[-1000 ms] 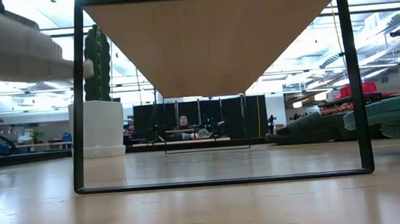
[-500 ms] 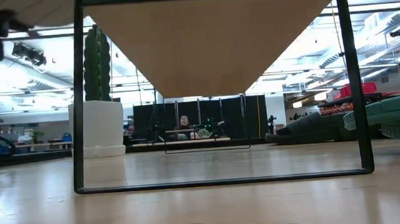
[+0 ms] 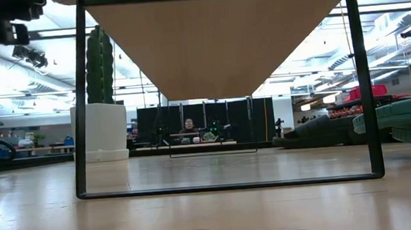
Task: Pick and place slippers onto the shelf
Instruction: Put the gray pair of slippers on the shelf
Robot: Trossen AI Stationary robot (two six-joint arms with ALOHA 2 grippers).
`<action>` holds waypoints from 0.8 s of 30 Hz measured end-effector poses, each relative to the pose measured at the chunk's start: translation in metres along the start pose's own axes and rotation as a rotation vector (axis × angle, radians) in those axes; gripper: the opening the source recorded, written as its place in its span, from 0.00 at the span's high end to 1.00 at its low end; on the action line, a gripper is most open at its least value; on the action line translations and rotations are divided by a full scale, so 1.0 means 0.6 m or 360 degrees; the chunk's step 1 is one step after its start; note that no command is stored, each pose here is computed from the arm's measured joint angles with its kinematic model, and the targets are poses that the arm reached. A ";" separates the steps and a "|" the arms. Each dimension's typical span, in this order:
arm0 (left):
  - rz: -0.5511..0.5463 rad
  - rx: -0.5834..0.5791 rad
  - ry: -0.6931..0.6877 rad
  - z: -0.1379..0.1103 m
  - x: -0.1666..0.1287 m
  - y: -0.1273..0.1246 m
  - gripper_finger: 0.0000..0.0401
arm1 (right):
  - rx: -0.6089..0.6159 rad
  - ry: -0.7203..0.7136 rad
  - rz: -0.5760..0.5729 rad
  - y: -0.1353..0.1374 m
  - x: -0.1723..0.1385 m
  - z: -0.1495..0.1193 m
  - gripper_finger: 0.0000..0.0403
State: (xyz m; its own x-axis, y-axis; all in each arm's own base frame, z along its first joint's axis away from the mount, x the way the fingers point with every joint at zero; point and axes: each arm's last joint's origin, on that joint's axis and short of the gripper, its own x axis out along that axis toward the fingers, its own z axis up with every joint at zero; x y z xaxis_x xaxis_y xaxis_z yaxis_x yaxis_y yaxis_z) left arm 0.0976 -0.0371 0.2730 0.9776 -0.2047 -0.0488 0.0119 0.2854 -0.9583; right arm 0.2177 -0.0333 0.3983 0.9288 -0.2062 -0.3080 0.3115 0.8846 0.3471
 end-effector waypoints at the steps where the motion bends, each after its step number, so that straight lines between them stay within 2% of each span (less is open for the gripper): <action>1: -0.0012 0.0006 -0.0021 0.002 0.000 -0.001 0.49 | 0.0000 -0.0005 0.0002 0.000 0.000 0.001 0.95; 7: -0.0071 0.0056 -0.0155 0.018 0.006 -0.012 0.49 | 0.0002 -0.0022 0.0009 0.001 0.000 0.002 0.95; 11: -0.0064 0.0165 -0.0176 0.033 0.018 -0.040 0.49 | 0.0005 -0.0023 0.0009 0.001 0.000 0.002 0.95; 15: -0.0033 0.0323 -0.0056 0.049 0.043 -0.072 0.49 | 0.0007 -0.0040 0.0017 0.002 0.000 0.004 0.95; 21: 0.0150 0.0548 0.0231 0.078 0.078 -0.100 0.49 | 0.0011 -0.0041 0.0022 0.002 0.000 0.004 0.95; 24: 0.0167 0.0668 0.0266 0.104 0.089 -0.121 0.49 | 0.0033 -0.0033 0.0049 0.003 -0.002 0.004 0.95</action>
State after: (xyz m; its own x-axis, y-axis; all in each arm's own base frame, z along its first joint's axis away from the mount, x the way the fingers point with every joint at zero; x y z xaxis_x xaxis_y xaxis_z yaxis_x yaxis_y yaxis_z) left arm 0.1623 -0.0105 0.3573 0.9313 -0.2924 -0.2173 0.0321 0.6600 -0.7506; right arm 0.2179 -0.0326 0.4015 0.9419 -0.1876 -0.2787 0.2865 0.8818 0.3747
